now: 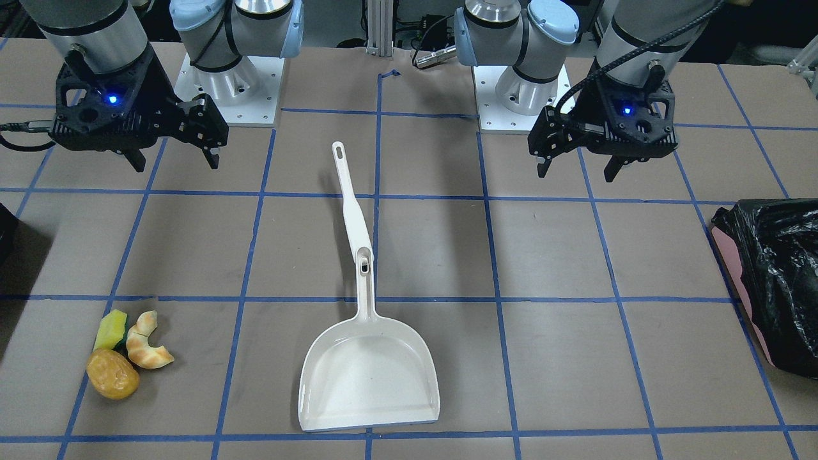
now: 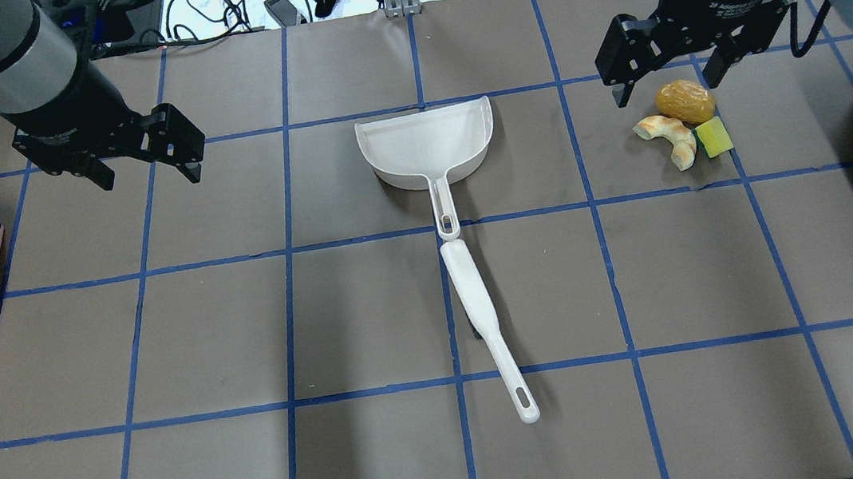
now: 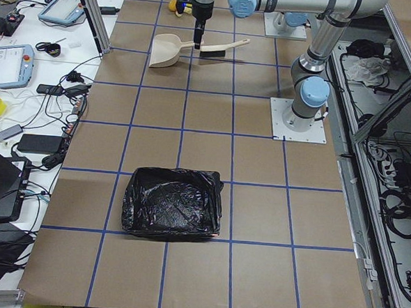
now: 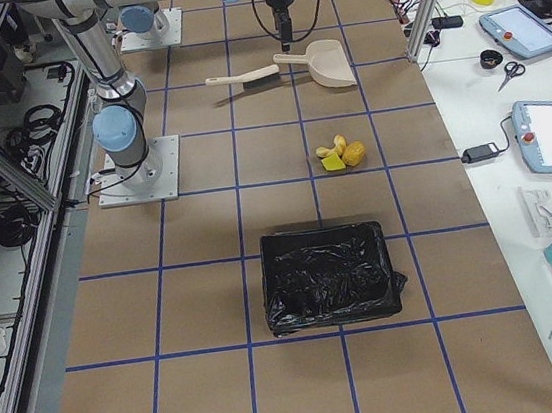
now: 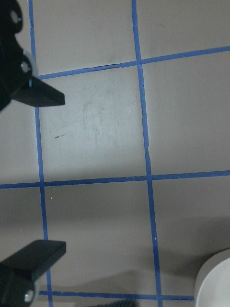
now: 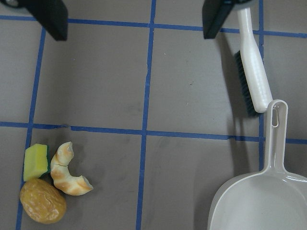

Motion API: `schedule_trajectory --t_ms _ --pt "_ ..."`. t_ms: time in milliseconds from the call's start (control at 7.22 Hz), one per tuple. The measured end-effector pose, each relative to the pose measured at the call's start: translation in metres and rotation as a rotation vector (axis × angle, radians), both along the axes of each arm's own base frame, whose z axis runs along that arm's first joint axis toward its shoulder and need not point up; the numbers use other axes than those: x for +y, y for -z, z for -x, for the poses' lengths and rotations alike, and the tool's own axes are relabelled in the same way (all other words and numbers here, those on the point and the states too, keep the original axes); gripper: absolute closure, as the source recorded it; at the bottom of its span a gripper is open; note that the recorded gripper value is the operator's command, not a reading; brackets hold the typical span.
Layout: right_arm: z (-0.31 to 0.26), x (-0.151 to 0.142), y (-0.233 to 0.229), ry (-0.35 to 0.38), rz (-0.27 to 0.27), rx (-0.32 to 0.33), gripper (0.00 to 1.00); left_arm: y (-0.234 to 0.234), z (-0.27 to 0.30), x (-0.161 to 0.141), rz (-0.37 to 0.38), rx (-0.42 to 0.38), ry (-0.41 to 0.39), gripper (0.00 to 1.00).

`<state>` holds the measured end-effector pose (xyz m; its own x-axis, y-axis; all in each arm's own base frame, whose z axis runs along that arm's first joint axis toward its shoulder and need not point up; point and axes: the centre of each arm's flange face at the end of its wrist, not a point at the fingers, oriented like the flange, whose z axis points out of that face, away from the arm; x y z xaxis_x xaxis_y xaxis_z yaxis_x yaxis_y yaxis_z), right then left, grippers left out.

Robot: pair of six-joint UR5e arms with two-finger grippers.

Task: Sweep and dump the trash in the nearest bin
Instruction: 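Move the right gripper toward the white dustpan handle, then grasp the dustpan handle with the right gripper while the left gripper approaches the brush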

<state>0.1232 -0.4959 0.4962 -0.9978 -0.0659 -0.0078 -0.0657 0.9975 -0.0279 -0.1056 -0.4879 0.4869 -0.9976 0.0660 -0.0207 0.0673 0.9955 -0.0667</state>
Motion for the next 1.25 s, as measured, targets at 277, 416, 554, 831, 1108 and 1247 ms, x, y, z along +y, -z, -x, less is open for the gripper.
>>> schedule_trajectory --t_ms 277,416,554,831,1108,1247 --pt "0.0 0.0 0.002 0.001 0.0 -0.001 0.0 -0.001 -0.001 0.003 -0.012 0.0 -0.002 0.0" --pt "0.0 0.0 0.003 0.001 -0.002 -0.001 0.0 -0.002 -0.001 0.005 -0.015 0.0 -0.002 0.0" --pt "0.0 0.0 0.005 0.001 -0.006 -0.001 0.0 -0.002 -0.001 0.006 -0.017 0.001 -0.002 0.0" --pt "-0.001 0.001 0.008 0.002 -0.011 -0.006 0.0 -0.001 -0.001 0.006 -0.023 0.001 -0.002 0.0" --pt "-0.014 -0.002 0.014 0.013 -0.014 -0.04 0.0 0.0 -0.004 0.005 -0.024 0.0 -0.008 0.0" --pt "-0.034 -0.009 0.024 0.014 -0.005 -0.051 0.0 0.003 -0.005 0.003 -0.027 0.001 -0.01 0.0"
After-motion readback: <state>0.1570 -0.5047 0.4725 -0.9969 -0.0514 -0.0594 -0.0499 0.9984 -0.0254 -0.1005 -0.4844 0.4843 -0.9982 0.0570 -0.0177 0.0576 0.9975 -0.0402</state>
